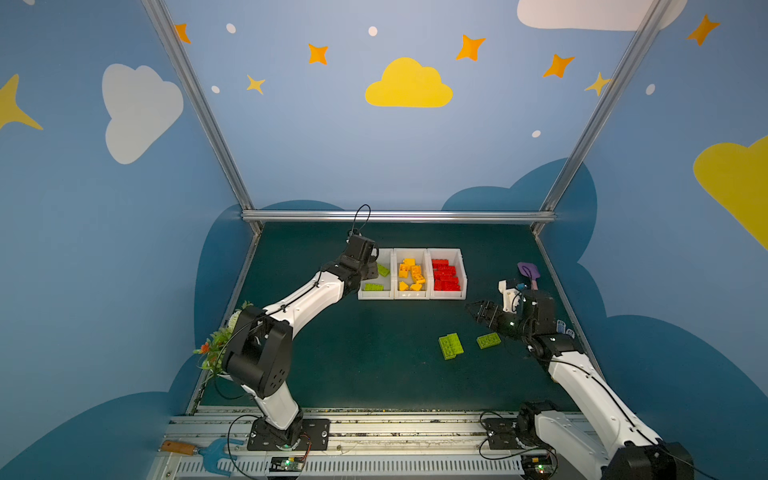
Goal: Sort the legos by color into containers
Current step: 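Carry the lime-green brick with the left gripper over the green-brick compartment, then lower and release the lime-green brick into the compartment with the left gripper, then withdraw the left arm while the right gripper lowers over the lime-green bricks, then grasp a lime-green 2x4 brick with the right gripper and lift it, then carry the brick with the right gripper into the green compartment and release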
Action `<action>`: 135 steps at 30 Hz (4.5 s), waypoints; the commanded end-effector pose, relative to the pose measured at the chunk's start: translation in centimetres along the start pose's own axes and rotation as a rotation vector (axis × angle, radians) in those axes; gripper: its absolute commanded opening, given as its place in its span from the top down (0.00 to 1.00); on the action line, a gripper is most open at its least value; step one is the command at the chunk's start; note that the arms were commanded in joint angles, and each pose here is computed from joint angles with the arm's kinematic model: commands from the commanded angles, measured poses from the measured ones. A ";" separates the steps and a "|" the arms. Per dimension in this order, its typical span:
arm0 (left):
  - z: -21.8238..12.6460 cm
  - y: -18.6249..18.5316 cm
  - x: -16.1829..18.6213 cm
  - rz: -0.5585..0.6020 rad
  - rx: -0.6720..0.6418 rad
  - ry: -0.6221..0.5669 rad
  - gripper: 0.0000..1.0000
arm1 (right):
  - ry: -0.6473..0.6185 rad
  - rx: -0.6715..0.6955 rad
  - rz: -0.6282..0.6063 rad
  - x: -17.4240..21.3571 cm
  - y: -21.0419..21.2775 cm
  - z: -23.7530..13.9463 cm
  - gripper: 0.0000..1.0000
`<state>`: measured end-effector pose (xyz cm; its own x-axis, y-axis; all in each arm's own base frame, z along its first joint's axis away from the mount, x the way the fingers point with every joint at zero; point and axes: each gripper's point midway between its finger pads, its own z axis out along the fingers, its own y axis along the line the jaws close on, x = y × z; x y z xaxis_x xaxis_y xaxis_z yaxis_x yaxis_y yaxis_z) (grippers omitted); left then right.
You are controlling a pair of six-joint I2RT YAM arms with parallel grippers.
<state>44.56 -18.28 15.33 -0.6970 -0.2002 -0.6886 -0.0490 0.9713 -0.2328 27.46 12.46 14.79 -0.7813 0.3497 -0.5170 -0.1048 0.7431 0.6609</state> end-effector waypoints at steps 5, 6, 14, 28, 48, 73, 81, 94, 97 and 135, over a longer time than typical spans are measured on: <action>2.6 -0.7 0.9 0.001 -0.007 0.091 0.65 | -0.002 -0.011 -0.031 0.1 0.3 0.2 0.11; 3.0 -0.7 1.0 -0.001 -0.010 0.098 0.65 | -0.001 -0.011 -0.031 0.1 0.2 0.1 0.11; 5.1 -0.6 1.2 -0.010 -0.030 0.142 0.61 | -0.009 0.025 -0.126 0.4 1.0 0.0 0.11; 1.1 -1.7 -1.4 -0.078 0.034 0.091 0.30 | 0.037 0.138 -0.290 2.2 2.6 -0.8 0.10; -16.7 1.4 2.1 -0.175 0.220 -0.078 0.12 | 0.237 0.352 -0.398 8.3 1.7 -2.0 0.21; -18.9 8.0 12.2 -0.240 0.204 -0.036 0.09 | 0.492 0.463 -0.370 13.5 0.9 7.0 0.45; -18.6 8.0 12.4 -0.235 0.199 -0.030 0.09 | 0.517 0.490 -0.401 14.1 0.6 7.9 0.49; -18.5 7.8 12.2 -0.232 0.203 -0.039 0.08 | 0.406 0.421 -0.445 11.3 3.3 6.1 0.45; -18.4 7.7 12.3 -0.231 0.206 -0.036 0.08 | 0.388 0.472 -0.443 10.7 2.4 5.9 0.45; -22.9 7.9 11.4 -0.273 0.290 -0.091 0.08 | 0.394 0.319 -0.550 6.4 11.3 9.1 0.70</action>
<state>20.39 -10.23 21.33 -0.6124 -0.4627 -0.6411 0.0042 0.8089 -0.5879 26.28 26.76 11.76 -0.8609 -0.2672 -0.4330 -0.3514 0.9276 0.1264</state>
